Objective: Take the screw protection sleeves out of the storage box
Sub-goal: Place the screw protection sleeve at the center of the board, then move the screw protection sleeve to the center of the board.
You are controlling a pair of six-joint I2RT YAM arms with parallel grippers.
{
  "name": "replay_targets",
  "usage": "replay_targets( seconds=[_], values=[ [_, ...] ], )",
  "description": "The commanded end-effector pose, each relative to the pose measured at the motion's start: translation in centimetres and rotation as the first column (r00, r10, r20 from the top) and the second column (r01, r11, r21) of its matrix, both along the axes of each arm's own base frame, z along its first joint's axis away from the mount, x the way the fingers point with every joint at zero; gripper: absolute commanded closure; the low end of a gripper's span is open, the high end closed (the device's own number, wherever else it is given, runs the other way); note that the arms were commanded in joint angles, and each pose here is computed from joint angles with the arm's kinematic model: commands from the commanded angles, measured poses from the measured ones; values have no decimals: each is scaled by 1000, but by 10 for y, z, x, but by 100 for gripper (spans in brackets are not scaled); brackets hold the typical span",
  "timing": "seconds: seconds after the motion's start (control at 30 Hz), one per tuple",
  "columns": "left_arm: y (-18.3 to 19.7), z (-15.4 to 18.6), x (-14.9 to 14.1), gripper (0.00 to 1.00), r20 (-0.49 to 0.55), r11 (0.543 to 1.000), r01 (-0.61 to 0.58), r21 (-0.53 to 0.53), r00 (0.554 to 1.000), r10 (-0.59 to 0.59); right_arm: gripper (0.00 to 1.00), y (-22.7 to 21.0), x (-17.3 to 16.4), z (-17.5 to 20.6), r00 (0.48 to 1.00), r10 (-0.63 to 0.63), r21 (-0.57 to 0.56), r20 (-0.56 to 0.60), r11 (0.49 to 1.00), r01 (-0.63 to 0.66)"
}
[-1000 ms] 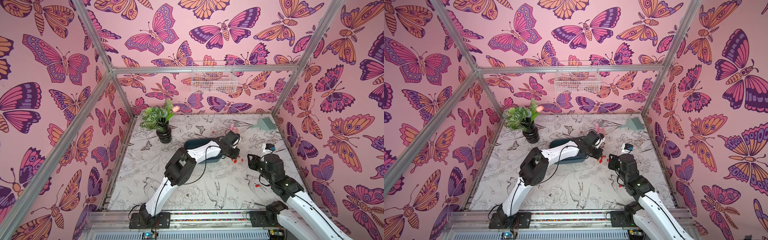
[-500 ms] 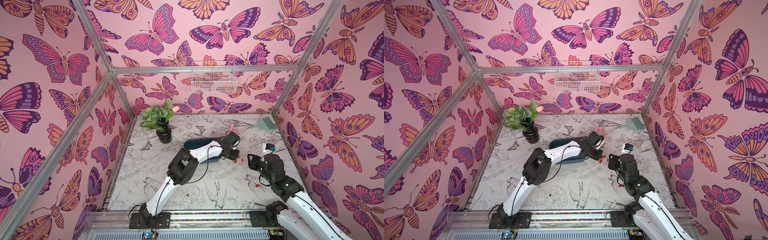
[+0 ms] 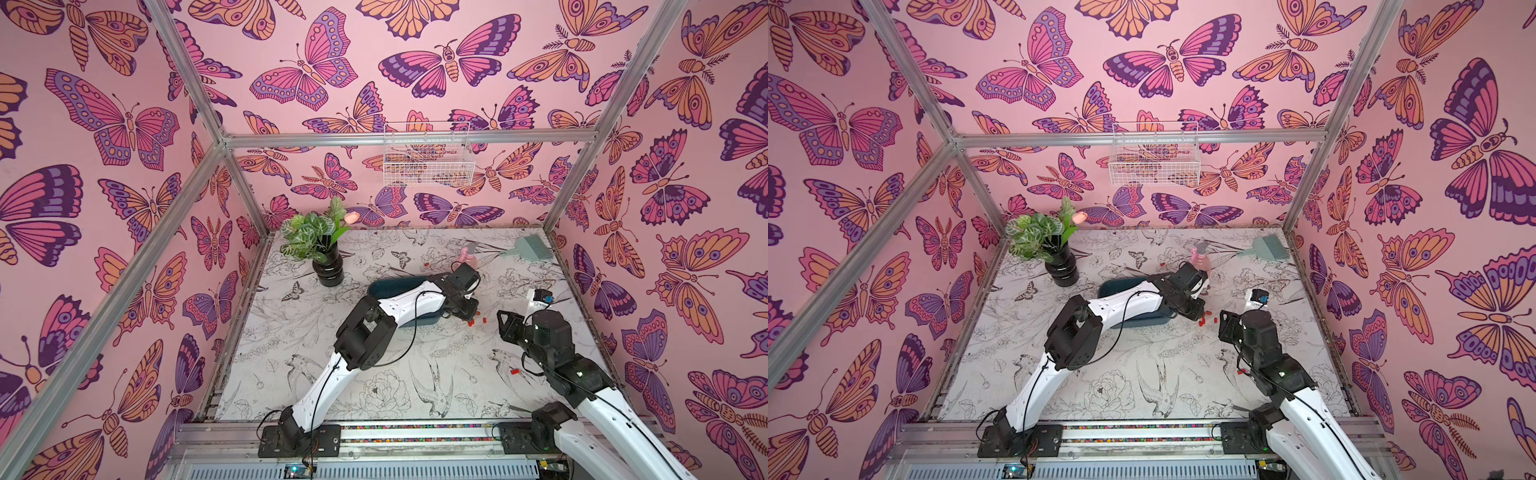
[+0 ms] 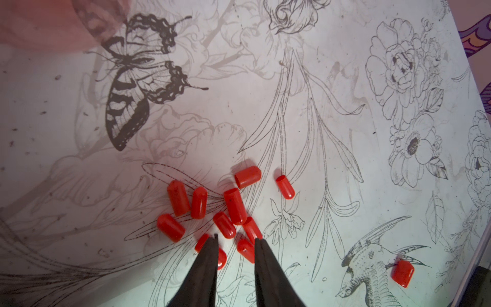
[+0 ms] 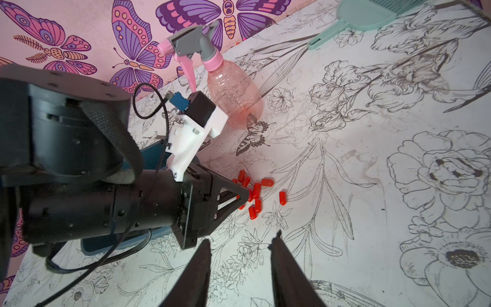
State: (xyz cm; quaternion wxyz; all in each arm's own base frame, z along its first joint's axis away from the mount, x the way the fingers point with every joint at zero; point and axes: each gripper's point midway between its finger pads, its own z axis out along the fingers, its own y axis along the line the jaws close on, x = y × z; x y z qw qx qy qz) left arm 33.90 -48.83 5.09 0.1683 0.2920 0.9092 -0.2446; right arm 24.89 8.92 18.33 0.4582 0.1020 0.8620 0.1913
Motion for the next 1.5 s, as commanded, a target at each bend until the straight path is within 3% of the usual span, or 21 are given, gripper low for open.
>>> replay_targets(
  seconds=[0.0, 0.17, 0.4, 0.7, 0.97, 1.27, 1.47],
  values=[
    [0, 21, 4, 70, 66, 1000, -3, -9, 998, 4, 57, -8, -17, 17, 998, 15, -66, -55, 998, -18],
    [-6, 53, 0, 70, 130, 994, 20, -108, 991, -6, 57, -28, -38, 13, 977, -34, -185, -210, 983, -6],
    [-8, 79, -30, 69, 153, 976, 126, -178, 983, -99, 52, -28, -56, 18, 964, -60, -86, -259, 996, 39],
    [-23, 78, -109, 67, 15, 916, 301, -266, 951, -308, 51, -60, -54, 67, 976, -203, -115, -82, 974, 193],
    [-58, 45, -137, 67, -27, 904, 350, -245, 930, -367, 51, -109, -75, 138, 917, -353, -101, 186, 922, 375],
    [-69, 14, -145, 66, -17, 916, 370, -156, 926, -377, 57, -119, -85, 146, 897, -369, -86, 243, 913, 399],
    [-78, 6, -155, 66, -29, 910, 383, -155, 919, -392, 57, -116, -82, 138, 903, -363, -96, 229, 915, 393]
  ],
)
